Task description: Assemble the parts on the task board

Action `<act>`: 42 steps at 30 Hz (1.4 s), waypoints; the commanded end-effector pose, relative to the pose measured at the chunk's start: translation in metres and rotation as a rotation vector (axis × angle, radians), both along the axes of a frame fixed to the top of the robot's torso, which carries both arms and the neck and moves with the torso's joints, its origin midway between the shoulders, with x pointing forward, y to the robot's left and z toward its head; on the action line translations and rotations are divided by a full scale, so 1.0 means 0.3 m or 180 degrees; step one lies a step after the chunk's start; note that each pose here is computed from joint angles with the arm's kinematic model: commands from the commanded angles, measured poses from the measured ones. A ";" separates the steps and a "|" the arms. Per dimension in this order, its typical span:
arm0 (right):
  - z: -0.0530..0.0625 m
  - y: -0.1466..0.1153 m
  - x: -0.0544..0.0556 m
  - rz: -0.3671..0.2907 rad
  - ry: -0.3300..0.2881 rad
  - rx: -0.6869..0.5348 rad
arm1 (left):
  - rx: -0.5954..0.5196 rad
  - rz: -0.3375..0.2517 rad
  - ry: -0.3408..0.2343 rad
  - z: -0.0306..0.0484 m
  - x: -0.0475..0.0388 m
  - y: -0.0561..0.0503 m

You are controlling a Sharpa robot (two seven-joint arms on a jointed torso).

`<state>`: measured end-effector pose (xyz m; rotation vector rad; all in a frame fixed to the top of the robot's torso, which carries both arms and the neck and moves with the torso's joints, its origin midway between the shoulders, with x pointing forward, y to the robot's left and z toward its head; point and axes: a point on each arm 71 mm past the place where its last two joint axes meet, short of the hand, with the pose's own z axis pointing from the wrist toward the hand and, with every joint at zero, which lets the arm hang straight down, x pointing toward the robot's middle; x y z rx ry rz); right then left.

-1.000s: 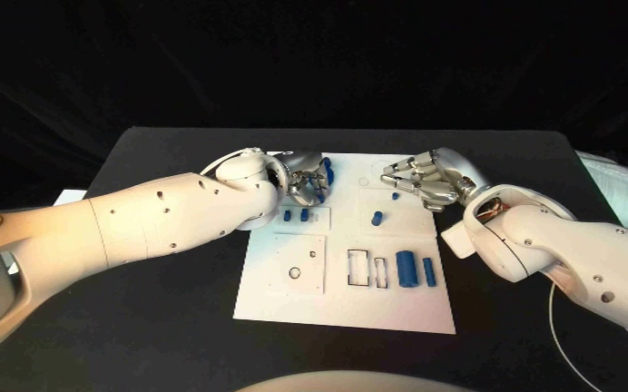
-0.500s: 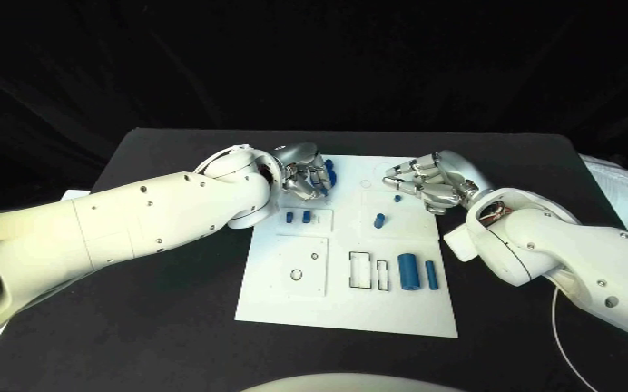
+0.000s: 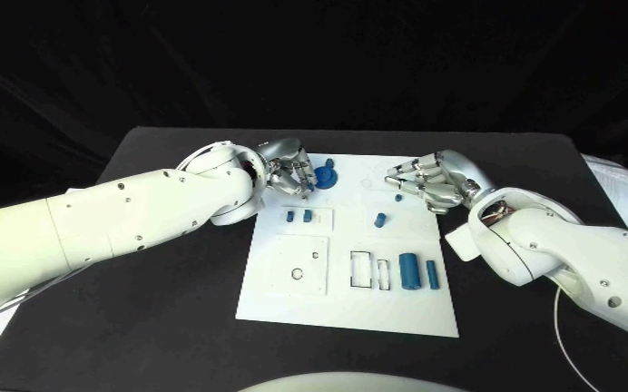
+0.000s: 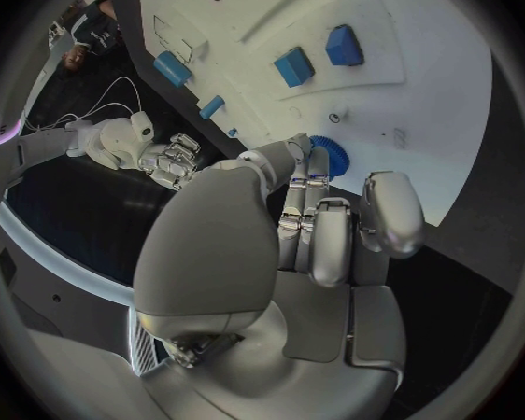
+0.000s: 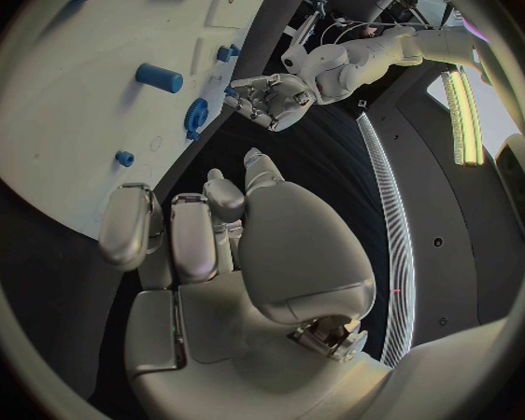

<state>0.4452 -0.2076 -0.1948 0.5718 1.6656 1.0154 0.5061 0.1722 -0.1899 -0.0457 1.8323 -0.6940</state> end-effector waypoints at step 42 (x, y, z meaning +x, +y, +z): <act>-0.001 0.009 -0.001 0.0053 -0.0017 0.0017 | 0.0491 -0.0148 0.0096 -0.034 0.010 0.002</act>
